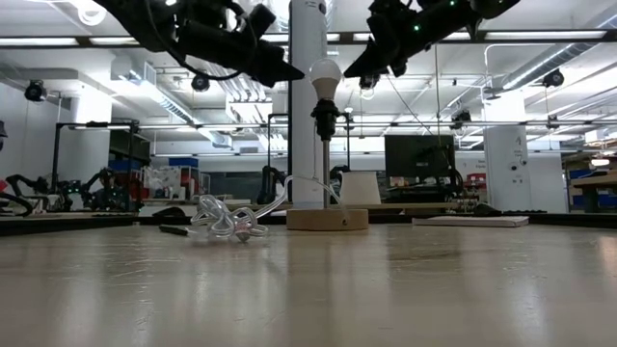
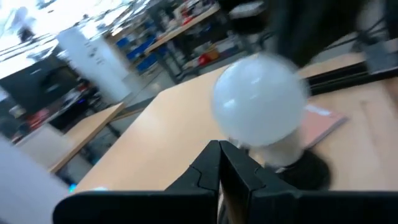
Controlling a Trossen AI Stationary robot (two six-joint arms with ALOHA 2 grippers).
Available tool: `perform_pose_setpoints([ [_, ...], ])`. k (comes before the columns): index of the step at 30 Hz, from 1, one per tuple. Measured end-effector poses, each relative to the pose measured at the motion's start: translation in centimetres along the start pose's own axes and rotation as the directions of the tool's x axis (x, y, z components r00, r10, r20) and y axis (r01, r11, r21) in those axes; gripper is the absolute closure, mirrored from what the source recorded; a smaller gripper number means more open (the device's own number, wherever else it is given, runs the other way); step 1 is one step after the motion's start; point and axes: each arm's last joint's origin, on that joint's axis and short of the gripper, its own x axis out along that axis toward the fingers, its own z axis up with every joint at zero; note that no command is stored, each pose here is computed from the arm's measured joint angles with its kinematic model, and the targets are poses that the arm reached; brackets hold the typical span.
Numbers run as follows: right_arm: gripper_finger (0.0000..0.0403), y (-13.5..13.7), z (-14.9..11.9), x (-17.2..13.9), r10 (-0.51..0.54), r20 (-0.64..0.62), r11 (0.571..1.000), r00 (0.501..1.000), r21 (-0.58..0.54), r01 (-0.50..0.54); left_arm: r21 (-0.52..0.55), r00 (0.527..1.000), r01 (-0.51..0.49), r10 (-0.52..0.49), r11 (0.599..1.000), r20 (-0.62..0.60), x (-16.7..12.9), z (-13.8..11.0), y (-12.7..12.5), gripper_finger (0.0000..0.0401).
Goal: Screw lightbulb
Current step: Remove the lightbulb from the lamp
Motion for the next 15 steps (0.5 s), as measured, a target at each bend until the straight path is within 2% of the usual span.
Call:
perform_pose_setpoints([
  [5, 0.0396, 0.21, 0.56, -0.01, 0.086, 0.074, 0.996, 0.994, -0.004, -0.086, -0.001, 1.000, -0.021, 0.021, 1.000, -0.006, 0.59, -0.46, -0.15, 0.0401],
  [15, 0.0396, 0.00, 0.14, 0.79, 0.074, 0.063, 0.997, 0.995, 0.007, -0.074, 0.002, 0.996, 0.072, -0.072, 0.997, 0.054, 0.77, -0.40, -0.52, 0.0401],
])
